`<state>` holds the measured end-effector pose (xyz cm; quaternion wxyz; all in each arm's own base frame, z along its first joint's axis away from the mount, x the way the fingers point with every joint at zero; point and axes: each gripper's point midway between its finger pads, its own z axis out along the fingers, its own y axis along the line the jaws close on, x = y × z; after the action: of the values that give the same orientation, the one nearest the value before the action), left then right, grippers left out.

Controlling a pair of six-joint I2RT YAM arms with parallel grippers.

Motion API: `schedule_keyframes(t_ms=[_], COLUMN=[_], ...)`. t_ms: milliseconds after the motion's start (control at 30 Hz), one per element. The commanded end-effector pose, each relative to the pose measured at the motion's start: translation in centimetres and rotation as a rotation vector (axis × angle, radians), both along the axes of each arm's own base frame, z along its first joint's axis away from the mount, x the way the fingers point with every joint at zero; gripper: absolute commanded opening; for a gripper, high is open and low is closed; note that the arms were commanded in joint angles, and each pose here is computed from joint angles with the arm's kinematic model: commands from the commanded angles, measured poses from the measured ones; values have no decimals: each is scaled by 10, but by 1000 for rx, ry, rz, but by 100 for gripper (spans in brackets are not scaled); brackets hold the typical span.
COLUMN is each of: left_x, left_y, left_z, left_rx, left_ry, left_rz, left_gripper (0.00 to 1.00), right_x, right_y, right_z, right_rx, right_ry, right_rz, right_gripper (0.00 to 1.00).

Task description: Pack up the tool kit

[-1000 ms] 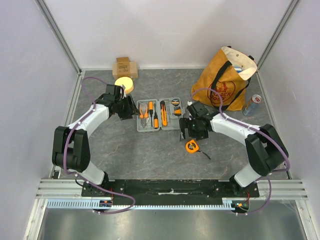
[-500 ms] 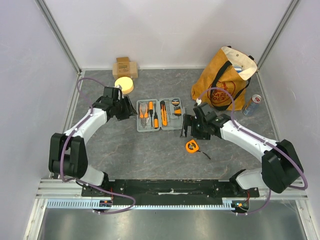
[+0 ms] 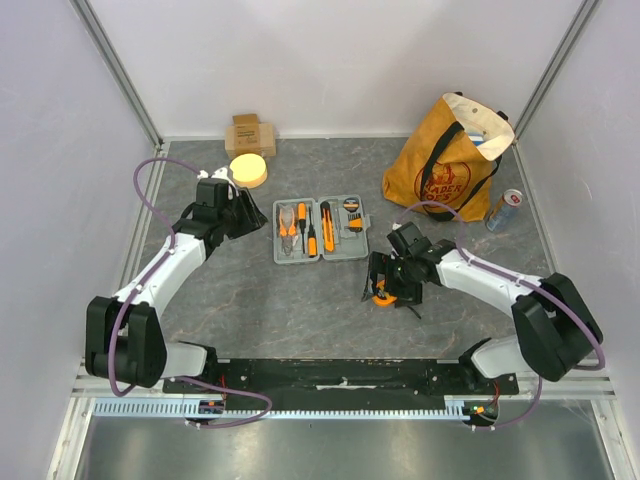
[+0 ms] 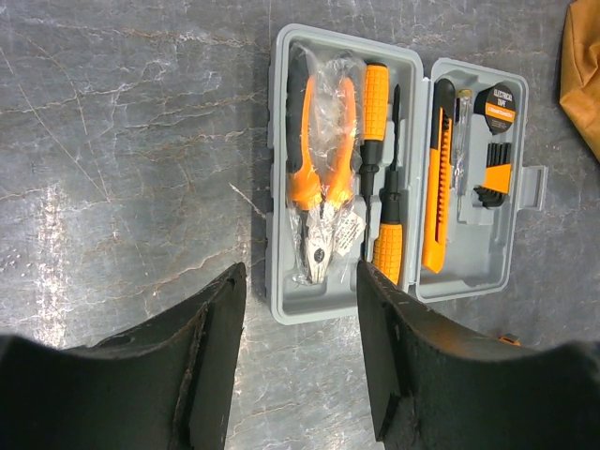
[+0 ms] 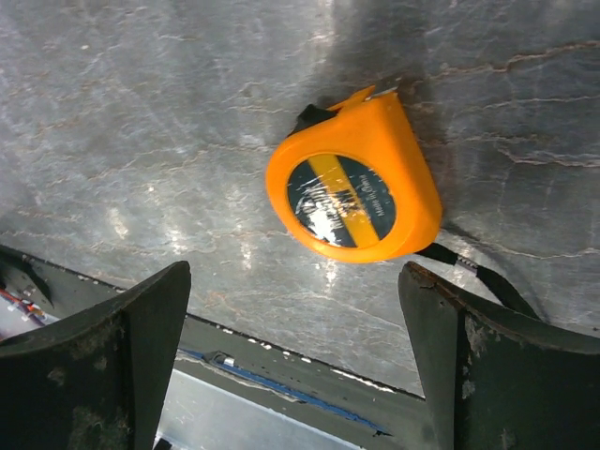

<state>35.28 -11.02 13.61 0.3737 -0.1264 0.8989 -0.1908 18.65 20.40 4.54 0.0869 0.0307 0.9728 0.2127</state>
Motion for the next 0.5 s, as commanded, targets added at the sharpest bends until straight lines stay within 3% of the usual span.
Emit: schedule_keyframes(t_ms=[0, 133, 367, 467], left_x=[8, 9, 8, 9], left_y=[5, 7, 8, 8], left_z=[13, 15, 15, 15], left_rx=[12, 21, 24, 26], left_ry=[-61, -66, -65, -66], left_rz=[30, 38, 41, 43], left_gripper=[57, 57, 57, 57], right_x=[2, 5, 37, 51], right_y=[-11, -23, -29, -22], right_z=[-12, -23, -25, -25], right_rx=[-64, -110, -182, -187], right_ry=[38, 75, -1, -16], right_rz=[-56, -108, -154, -143], right_gripper=[98, 97, 95, 89])
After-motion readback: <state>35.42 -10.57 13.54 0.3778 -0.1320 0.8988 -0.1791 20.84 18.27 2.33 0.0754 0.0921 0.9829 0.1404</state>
